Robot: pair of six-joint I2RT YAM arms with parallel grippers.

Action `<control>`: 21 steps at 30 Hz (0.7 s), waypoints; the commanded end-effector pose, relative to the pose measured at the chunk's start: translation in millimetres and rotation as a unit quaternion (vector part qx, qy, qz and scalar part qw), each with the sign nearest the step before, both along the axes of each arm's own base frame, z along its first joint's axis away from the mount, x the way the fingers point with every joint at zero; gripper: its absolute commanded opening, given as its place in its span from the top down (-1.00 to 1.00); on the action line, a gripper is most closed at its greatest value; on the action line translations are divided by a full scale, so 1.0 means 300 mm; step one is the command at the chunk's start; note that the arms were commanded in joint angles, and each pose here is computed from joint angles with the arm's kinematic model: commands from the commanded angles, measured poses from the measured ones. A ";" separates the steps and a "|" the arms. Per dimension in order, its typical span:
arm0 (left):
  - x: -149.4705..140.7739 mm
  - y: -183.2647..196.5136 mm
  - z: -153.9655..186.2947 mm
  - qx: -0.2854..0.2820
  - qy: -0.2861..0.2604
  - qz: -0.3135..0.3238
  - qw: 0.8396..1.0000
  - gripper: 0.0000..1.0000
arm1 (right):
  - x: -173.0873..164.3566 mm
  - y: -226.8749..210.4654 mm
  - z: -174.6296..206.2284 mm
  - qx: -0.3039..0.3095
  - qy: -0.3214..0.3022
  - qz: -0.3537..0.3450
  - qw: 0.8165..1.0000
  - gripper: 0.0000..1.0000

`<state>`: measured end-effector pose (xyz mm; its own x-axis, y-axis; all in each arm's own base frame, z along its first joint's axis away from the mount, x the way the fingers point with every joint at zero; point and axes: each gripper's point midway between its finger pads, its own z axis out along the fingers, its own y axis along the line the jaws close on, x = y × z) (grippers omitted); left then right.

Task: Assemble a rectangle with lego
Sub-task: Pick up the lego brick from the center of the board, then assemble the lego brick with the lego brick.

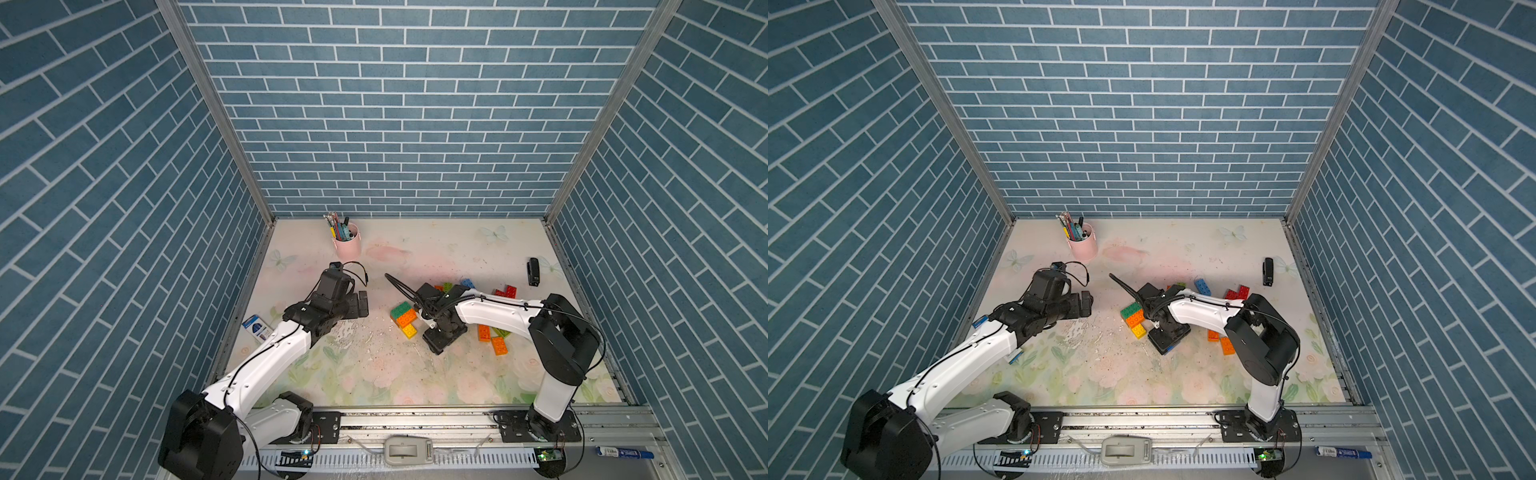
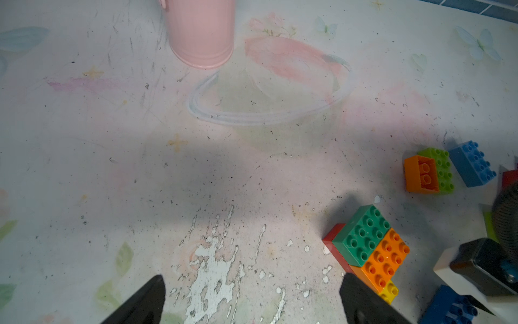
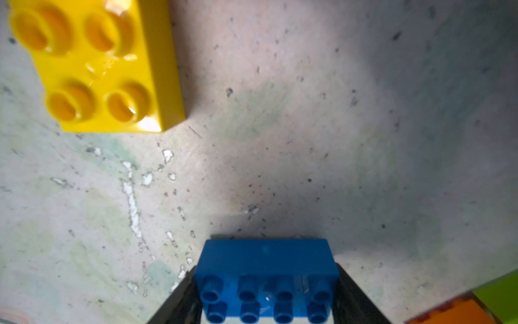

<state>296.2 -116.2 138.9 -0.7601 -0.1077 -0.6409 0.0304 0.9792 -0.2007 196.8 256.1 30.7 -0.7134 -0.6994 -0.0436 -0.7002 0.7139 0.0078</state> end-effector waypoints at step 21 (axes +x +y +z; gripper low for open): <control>-0.139 -0.004 -0.233 -0.015 0.055 0.021 0.998 -0.97 | 0.078 0.216 0.130 0.033 0.001 0.053 0.998 0.20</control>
<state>250.7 -116.7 63.1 -0.8406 -0.1296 -0.5259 -0.0189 0.9774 -0.2107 222.2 319.4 68.8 -0.6601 -0.7419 -0.1175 -0.7503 0.6586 0.0571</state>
